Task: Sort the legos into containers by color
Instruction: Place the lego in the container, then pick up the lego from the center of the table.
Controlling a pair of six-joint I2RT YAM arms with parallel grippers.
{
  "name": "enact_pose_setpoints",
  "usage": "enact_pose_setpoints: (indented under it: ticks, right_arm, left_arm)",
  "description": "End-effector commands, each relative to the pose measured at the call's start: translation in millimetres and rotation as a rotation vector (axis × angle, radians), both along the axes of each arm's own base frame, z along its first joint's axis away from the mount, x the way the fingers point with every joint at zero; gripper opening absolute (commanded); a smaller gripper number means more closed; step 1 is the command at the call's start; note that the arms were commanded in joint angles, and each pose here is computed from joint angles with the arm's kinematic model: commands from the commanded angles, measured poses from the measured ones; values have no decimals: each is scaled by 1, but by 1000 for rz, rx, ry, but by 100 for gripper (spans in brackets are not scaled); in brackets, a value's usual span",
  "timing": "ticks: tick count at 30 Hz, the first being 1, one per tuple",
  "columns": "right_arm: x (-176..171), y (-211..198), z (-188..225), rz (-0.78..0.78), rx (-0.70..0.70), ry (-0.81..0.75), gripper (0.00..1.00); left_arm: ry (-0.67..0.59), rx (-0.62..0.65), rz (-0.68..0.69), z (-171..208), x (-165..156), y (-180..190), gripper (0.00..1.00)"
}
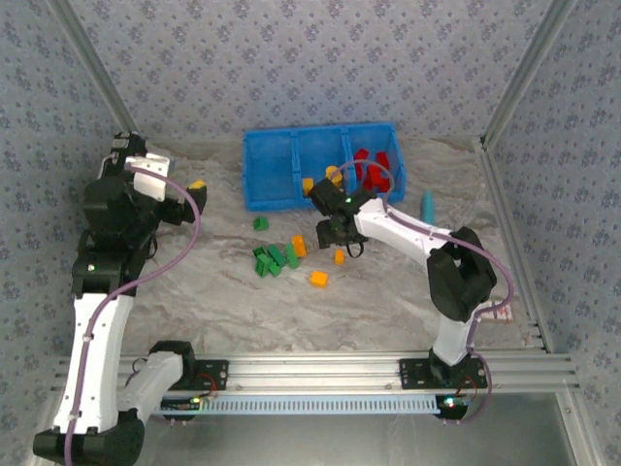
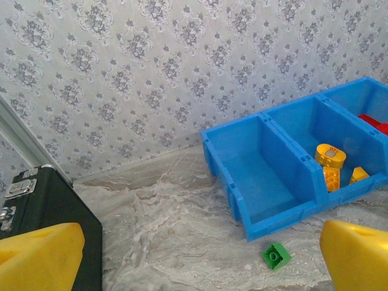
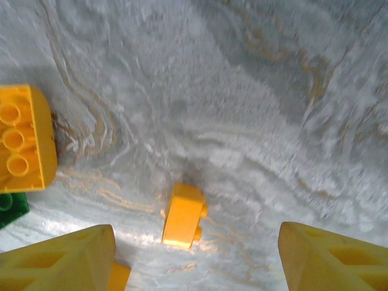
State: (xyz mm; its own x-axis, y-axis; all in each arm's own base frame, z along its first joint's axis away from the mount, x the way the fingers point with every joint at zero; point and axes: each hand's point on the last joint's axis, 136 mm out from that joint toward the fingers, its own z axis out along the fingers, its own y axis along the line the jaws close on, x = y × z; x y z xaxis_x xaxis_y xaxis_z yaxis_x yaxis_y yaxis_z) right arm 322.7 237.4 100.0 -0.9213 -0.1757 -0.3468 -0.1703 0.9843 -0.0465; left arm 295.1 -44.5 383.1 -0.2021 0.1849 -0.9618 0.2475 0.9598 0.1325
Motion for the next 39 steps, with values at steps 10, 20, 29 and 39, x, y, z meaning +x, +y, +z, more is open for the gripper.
enact_pose_setpoints:
  ticks: [10,20,29,39]
  right_arm:
    - [-12,-5,-46,-82,-38,47,67]
    - [-2,-8,-59,-77,-46,68,53]
    - [2,-5,-68,-57,-18,85,31]
    - [25,-13,-32,-43,13,30,25]
  left_arm:
    - [-108,52,1,21,-17,-2,100]
    - [-108,27,-95,28,-24,-20,100]
    - [-63,-59,-314,58,-41,-56,100]
    - [-61,-48,-362,96,-38,-64,100]
